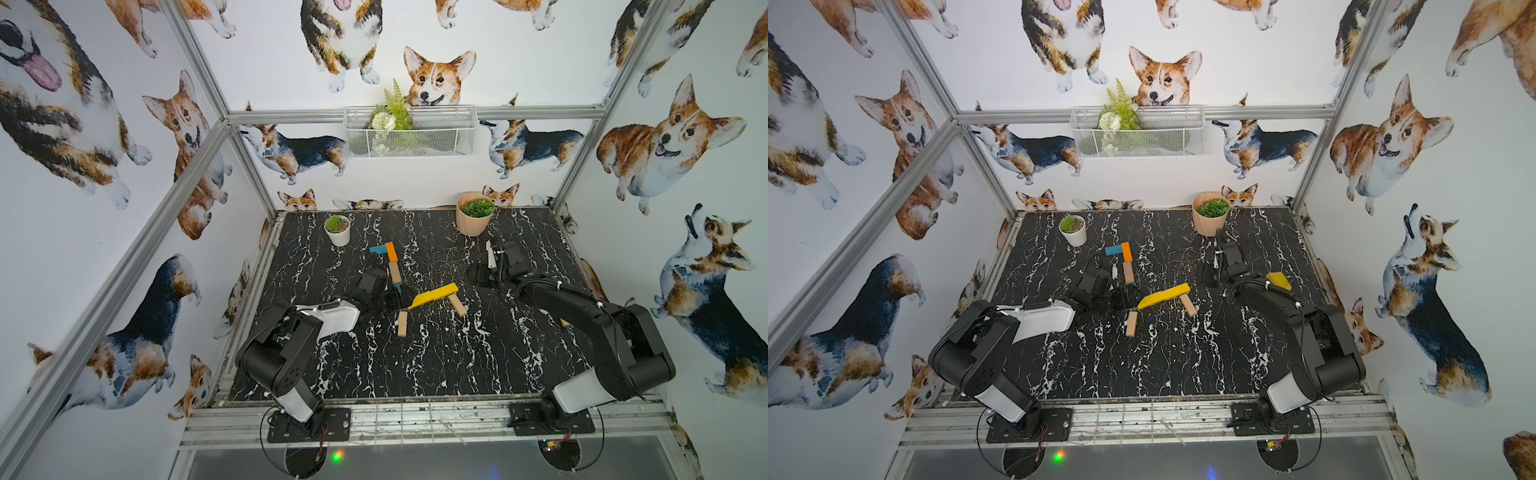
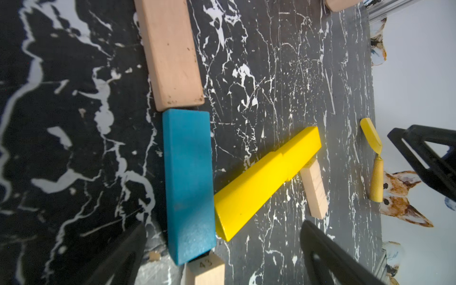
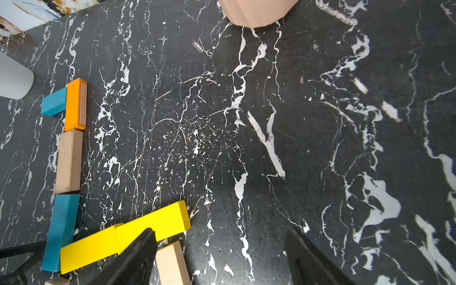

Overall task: Assemble a giraffe with building blocks
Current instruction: Adjust the building block at the center of the board.

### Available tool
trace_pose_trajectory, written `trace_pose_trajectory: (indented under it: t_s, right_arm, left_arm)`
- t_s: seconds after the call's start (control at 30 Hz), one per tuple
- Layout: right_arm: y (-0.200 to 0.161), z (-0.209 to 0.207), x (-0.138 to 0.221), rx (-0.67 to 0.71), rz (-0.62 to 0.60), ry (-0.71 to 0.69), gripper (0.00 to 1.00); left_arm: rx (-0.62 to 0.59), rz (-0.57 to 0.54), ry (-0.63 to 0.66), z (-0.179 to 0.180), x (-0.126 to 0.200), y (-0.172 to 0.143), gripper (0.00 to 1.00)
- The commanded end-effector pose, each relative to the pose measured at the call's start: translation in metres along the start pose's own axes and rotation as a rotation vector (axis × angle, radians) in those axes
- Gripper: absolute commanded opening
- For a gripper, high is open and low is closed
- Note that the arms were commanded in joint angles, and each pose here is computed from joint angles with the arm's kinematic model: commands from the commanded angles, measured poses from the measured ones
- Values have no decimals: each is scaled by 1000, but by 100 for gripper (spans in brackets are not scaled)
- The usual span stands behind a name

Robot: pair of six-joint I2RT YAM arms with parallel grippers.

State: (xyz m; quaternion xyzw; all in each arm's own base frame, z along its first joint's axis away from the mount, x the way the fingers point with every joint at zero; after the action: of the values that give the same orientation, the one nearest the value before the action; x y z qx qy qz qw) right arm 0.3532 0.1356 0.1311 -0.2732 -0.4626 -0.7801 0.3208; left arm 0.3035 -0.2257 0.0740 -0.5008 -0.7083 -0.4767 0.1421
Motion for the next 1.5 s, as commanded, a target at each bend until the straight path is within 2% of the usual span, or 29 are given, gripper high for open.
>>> trace_pose_trajectory:
  t_s: [0.0, 0.5, 1.23, 1.47]
  right_arm:
    - [11, 7, 4, 9, -48, 23, 85]
    - [10, 9, 5, 9, -40, 39, 85]
    - [7, 10, 4, 6, -27, 53, 85]
    - [9, 11, 7, 16, -35, 56, 85]
  left_arm:
    - [52, 52, 19, 4, -3, -14, 100]
    - [47, 46, 13, -5, -5, -23, 100]
    - [65, 10, 4, -9, -6, -12, 100]
    - [8, 5, 71, -6, 9, -7, 100]
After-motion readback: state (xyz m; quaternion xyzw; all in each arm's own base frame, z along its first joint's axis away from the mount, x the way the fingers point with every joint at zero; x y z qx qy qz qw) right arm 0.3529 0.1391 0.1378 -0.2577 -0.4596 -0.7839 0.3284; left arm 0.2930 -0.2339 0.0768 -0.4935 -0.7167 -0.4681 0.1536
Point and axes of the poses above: each gripper's point midway between its finger pads, its own x axis back along the fingers, its own z axis along the line the jaws close on, y = z × x, the point moved 4 cm from there along x, back along the fingers, and after that the axes turned 15 degrees about -x, right-handed, at the moved point
